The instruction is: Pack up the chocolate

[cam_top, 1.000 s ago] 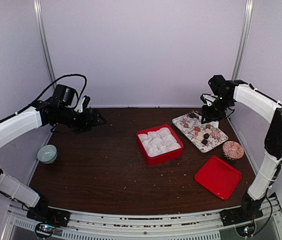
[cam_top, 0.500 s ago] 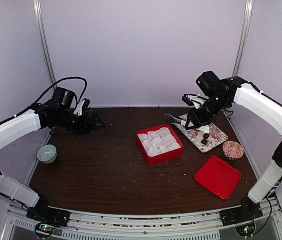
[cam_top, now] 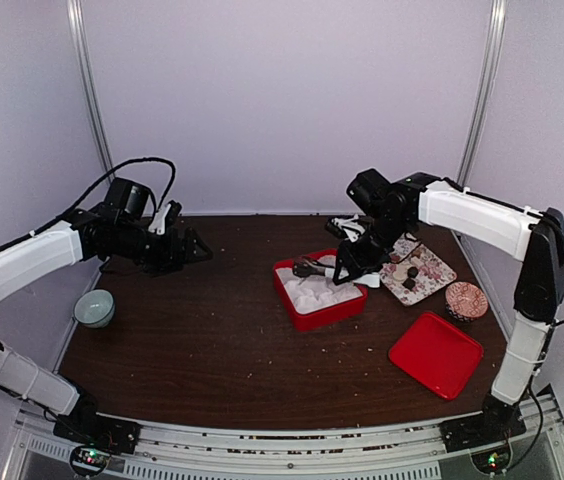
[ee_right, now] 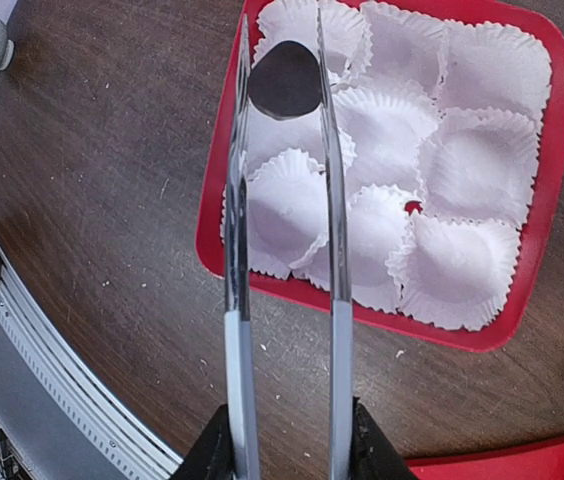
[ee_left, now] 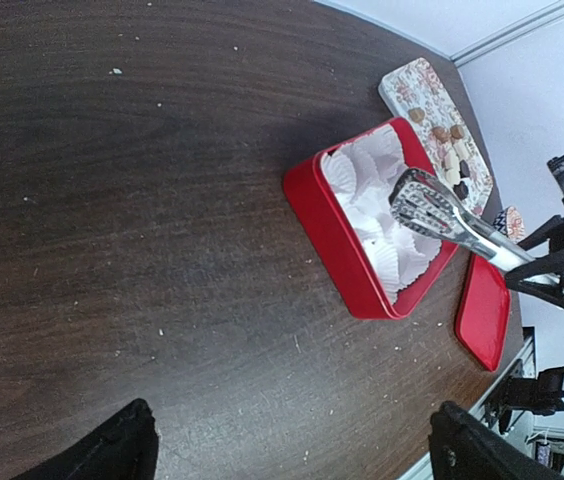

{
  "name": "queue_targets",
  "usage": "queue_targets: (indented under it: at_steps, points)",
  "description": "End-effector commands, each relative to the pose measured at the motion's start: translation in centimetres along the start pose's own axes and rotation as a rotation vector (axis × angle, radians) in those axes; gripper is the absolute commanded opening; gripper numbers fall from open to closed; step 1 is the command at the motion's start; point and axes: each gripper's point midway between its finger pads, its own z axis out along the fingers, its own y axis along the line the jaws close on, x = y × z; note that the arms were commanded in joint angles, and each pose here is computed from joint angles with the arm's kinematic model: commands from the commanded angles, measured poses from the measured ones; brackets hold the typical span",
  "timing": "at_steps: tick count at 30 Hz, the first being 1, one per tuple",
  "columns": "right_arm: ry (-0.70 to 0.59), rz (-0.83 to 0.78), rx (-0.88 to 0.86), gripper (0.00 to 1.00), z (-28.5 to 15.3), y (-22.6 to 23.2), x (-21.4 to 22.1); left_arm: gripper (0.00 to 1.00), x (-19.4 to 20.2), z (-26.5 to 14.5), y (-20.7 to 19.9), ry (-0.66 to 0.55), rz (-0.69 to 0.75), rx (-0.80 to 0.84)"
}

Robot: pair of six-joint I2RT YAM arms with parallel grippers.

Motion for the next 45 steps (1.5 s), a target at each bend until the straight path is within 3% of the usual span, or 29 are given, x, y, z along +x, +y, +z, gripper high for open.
queue_targets:
  at_steps: [1, 30, 45]
  points:
    - [-0.077, -0.011, -0.053, 0.24, 0.3, 1.7, -3.0, 0.97, -0.9, -0.2, -0.2, -0.044, -0.001, 0.02]
    - [-0.067, 0.055, -0.047, 0.27, 5.1, 0.4, -4.8, 0.97, -1.1, 0.1, 0.0, -0.051, -0.025, 0.015]
    - [-0.089, 0.062, -0.044, 0.41, 4.2, 0.6, -5.4, 0.98, -1.3, 0.2, -0.2, -0.042, -0.001, 0.021]
